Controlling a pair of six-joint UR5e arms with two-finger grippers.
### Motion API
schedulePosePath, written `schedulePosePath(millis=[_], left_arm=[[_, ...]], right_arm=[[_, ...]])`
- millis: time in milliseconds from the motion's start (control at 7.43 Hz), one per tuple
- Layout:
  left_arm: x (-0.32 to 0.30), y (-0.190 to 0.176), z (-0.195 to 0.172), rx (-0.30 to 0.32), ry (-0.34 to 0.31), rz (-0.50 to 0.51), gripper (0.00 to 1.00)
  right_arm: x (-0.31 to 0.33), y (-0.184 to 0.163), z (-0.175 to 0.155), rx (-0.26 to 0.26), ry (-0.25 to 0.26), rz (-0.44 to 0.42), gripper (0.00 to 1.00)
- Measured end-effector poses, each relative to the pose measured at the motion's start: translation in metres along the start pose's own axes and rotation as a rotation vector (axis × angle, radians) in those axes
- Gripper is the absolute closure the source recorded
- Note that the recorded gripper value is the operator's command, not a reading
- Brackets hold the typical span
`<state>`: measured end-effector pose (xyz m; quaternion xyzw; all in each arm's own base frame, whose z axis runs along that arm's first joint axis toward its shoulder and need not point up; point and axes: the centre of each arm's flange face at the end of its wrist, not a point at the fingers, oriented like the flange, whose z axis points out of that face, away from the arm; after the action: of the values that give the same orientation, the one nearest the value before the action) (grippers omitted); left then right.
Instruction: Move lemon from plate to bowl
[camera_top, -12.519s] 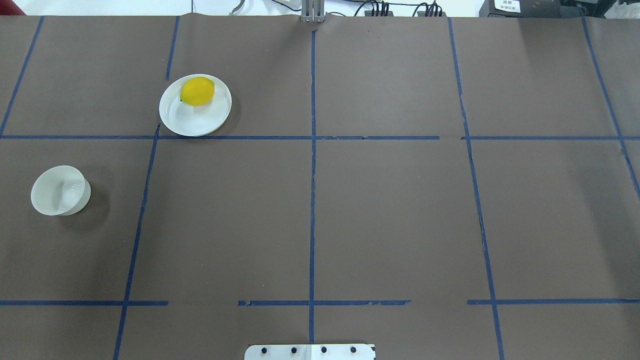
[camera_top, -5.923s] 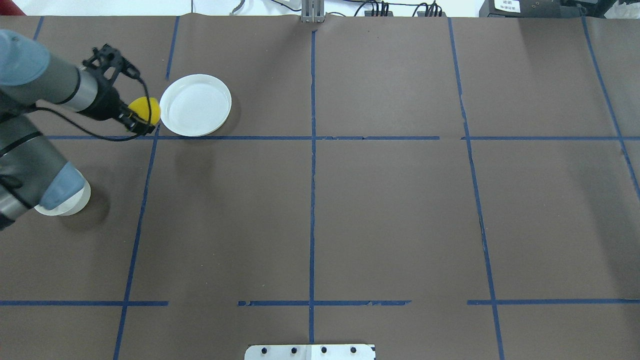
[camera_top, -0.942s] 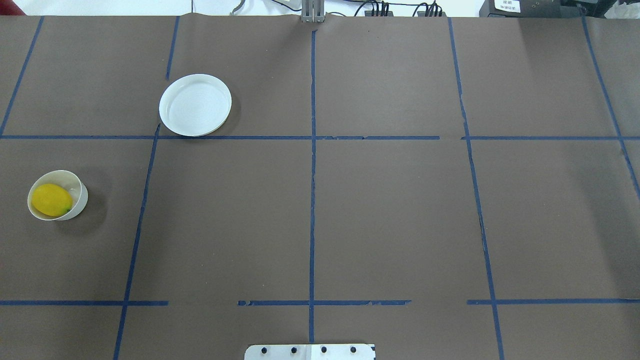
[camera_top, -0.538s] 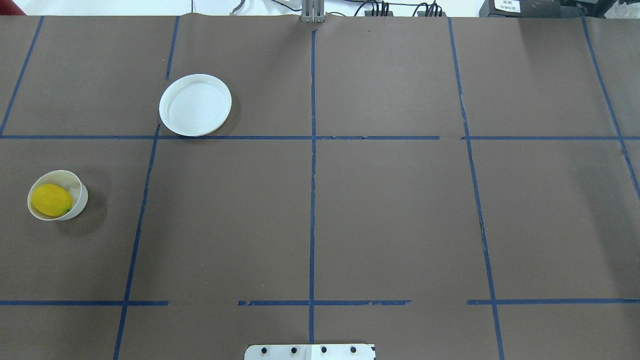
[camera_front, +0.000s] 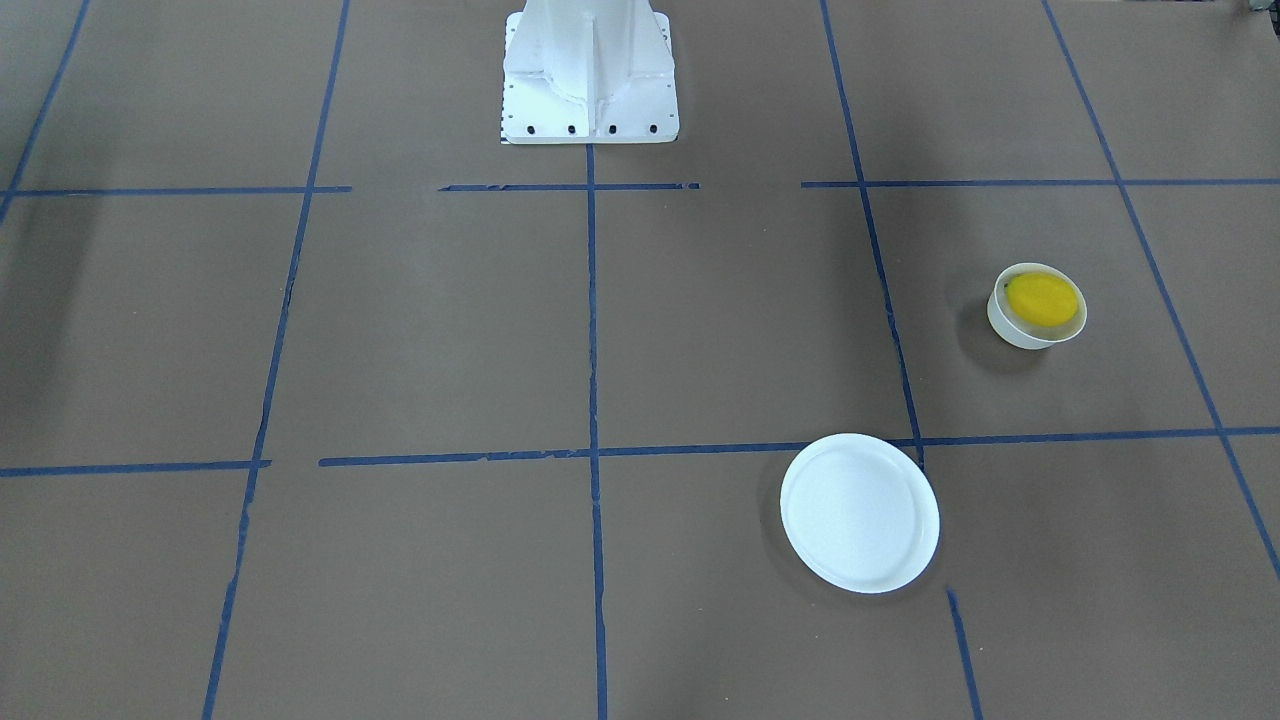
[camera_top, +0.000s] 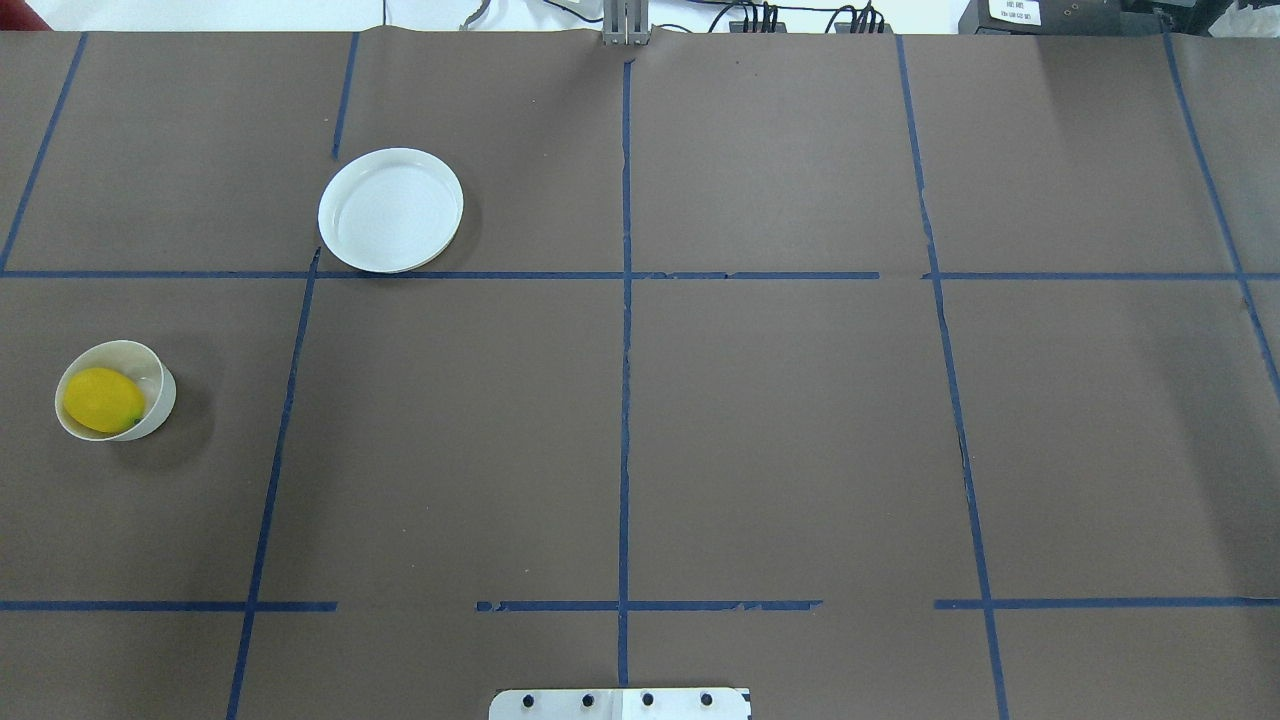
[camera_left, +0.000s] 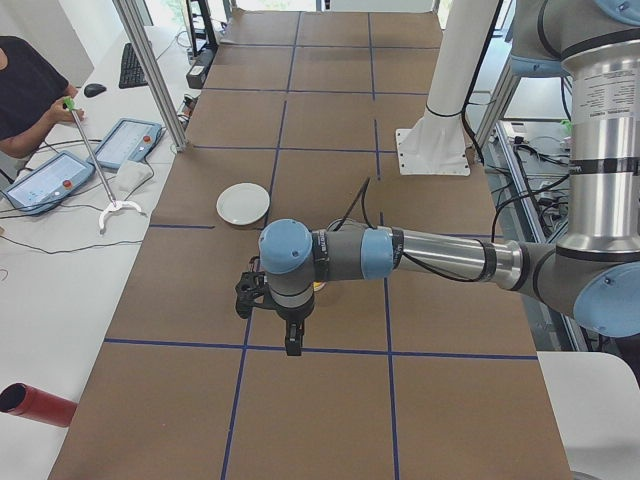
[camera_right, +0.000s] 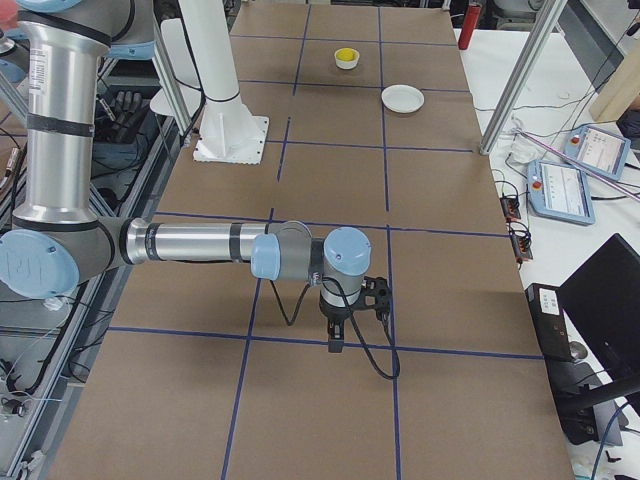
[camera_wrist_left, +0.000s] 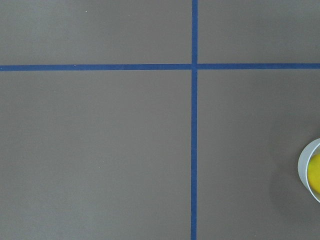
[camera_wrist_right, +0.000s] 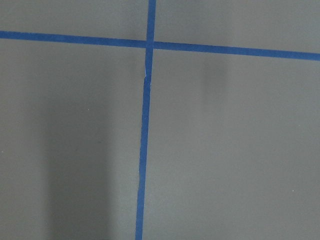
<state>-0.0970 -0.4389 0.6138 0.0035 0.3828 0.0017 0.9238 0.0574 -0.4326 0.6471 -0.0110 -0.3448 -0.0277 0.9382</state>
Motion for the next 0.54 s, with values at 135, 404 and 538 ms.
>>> schedulePosePath(millis=[135,404,538], left_arm=[[-0.0023,-0.0004,0.0029,-0.006,0.003,-0.005,0.0],[-0.0064,0.0001,0.0075,-0.015,0.006,-0.013,0.0],[-0.0069,0.0002,0.0081,-0.016,0.006,-0.017,0.0]], right_arm=[[0.0,0.0,0.0,0.0,0.0,0.0,0.0],[0.0,0.0,0.0,0.0,0.0,0.0,0.0],[0.0,0.0,0.0,0.0,0.0,0.0,0.0]])
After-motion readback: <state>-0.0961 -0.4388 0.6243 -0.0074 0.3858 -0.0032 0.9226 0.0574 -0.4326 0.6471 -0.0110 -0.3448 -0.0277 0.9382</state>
